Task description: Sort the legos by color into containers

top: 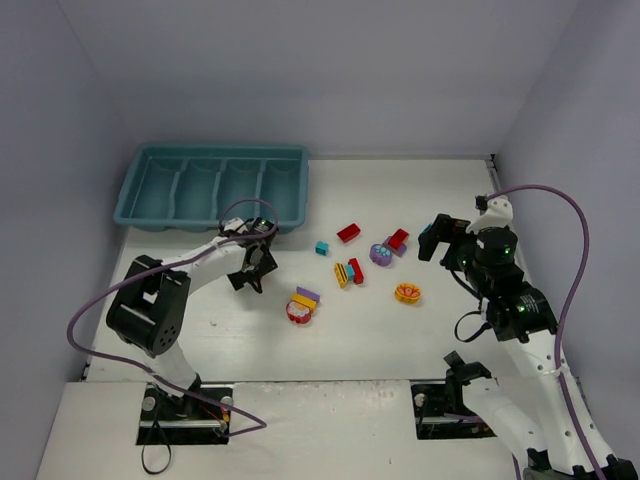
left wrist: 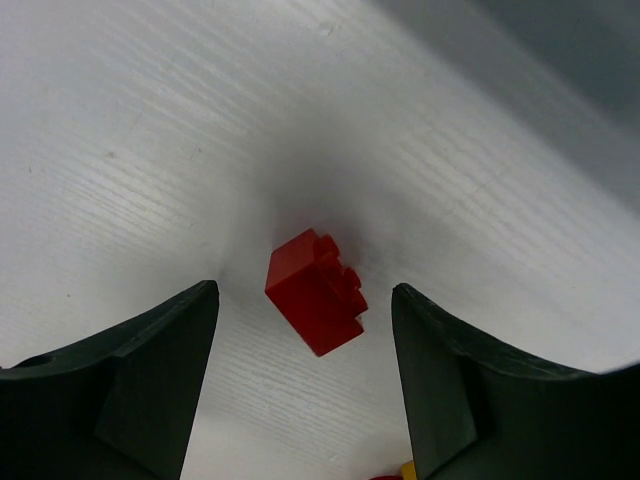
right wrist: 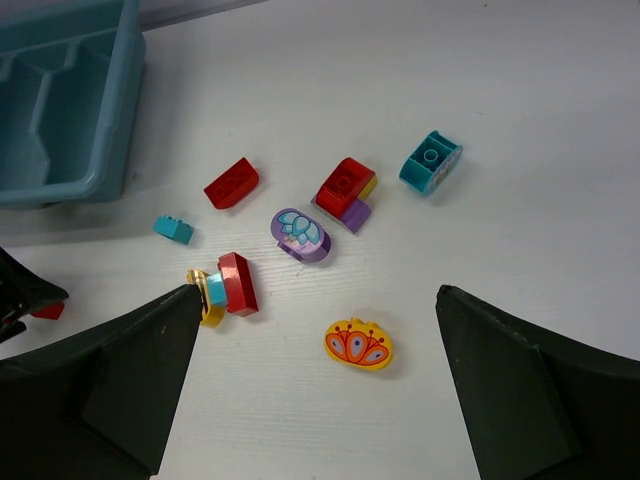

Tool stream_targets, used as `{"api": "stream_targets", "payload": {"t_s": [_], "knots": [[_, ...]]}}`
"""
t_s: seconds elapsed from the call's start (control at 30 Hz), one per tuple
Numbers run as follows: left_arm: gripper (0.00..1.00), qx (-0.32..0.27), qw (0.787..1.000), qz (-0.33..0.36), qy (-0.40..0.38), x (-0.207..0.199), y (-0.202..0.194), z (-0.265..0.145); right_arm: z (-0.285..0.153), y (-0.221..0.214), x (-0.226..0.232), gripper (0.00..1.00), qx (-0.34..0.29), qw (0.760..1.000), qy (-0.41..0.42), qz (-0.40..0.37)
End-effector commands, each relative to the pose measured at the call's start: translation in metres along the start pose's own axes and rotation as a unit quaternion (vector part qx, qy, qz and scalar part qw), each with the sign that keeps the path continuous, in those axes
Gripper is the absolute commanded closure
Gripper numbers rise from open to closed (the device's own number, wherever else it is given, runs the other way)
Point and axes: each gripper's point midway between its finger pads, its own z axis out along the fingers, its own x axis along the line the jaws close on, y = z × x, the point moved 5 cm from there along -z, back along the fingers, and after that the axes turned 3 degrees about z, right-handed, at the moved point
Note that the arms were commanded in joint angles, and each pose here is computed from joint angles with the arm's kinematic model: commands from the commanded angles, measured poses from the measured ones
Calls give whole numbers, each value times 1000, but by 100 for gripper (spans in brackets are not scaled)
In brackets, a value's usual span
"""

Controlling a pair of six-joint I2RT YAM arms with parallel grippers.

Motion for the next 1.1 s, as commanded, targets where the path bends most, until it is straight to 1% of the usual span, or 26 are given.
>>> {"api": "stream_targets", "payload": {"t_s": [0.0, 0.07, 0.17, 0.2, 0.23, 0.33, 0.37, 0.4, 0.43, 0.5, 0.53, 0.6, 0.67, 0.7, 0.77, 0.8, 0.87, 0.9, 0.93, 0.97, 1.0, 1.03, 1.07], "knots": [[37, -35, 999, -36, -21, -20, 29, -8, 0, 6, 6, 0, -16, 1000, 19, -4], [39, -30, 998, -42, -23, -24, 29, -6, 0, 6, 6, 0, -17, 1000, 20, -6], [52, -25, 998, -51, -21, -26, 30, -2, -1, 5, 5, 0, -17, 1000, 20, -8], [59, -19, 998, -56, -20, -25, 28, -1, -1, 5, 5, 0, -16, 1000, 19, -8], [61, -15, 998, -59, -20, -26, 28, -1, -1, 5, 5, 0, -16, 1000, 19, -8], [63, -8, 998, -67, -21, -23, 25, -5, -3, 5, 4, 0, -18, 1000, 17, -11], [66, -4, 998, -68, -18, -19, 21, -5, -3, 5, 4, 0, -19, 1000, 17, -12], [71, -7, 997, -71, -21, -17, 22, -9, -2, 4, 3, 0, -17, 1000, 16, -12], [79, -7, 997, -69, -18, -14, 21, -10, -2, 4, 3, 0, -16, 1000, 17, -12], [87, -15, 998, -63, -22, -11, 25, -19, -1, 3, 3, 0, -14, 1000, 17, -13], [93, -15, 998, -56, -17, -7, 25, -23, -1, 3, 4, 0, -13, 1000, 19, -13], [100, -33, 998, -42, -28, -3, 35, -41, -1, 4, 4, 0, -14, 1000, 18, -14], [100, -51, 998, -14, -22, 9, 45, -55, -2, 5, 5, 0, -16, 1000, 20, -14], [100, -72, 997, -13, -39, 12, 59, -74, -3, 6, 6, 0, -18, 1000, 22, -13], [100, -93, 995, -6, -44, 27, 81, -90, -4, 10, 11, 0, -19, 999, 32, -10], [100, -122, 990, 27, -65, 33, 98, -109, -2, 10, 12, 0, -16, 999, 32, -10], [100, -155, 985, 38, -60, 53, 127, -122, -4, 9, 23, 0, -5, 998, 62, -13], [100, -174, 980, 78, -58, 64, 139, -131, -4, 9, 27, 0, -2, 997, 71, -15], [100, -200, 974, 85, -63, 67, 158, -141, -5, 9, 31, 0, 1, 997, 79, -16], [100, -218, 969, 111, -45, 85, 176, -145, -7, 7, 39, 0, 5, 995, 94, -22], [100, -221, 965, 126, -57, 87, 187, -145, -9, 8, 44, 0, 4, 994, 105, -25], [100, -244, 959, 127, -65, 89, 207, -154, -11, 7, 48, 0, 6, 993, 115, -29], [100, -248, 959, 126, -47, 109, 225, -151, -13, 4, 55, 0, 12, 991, 130, -37]]}}
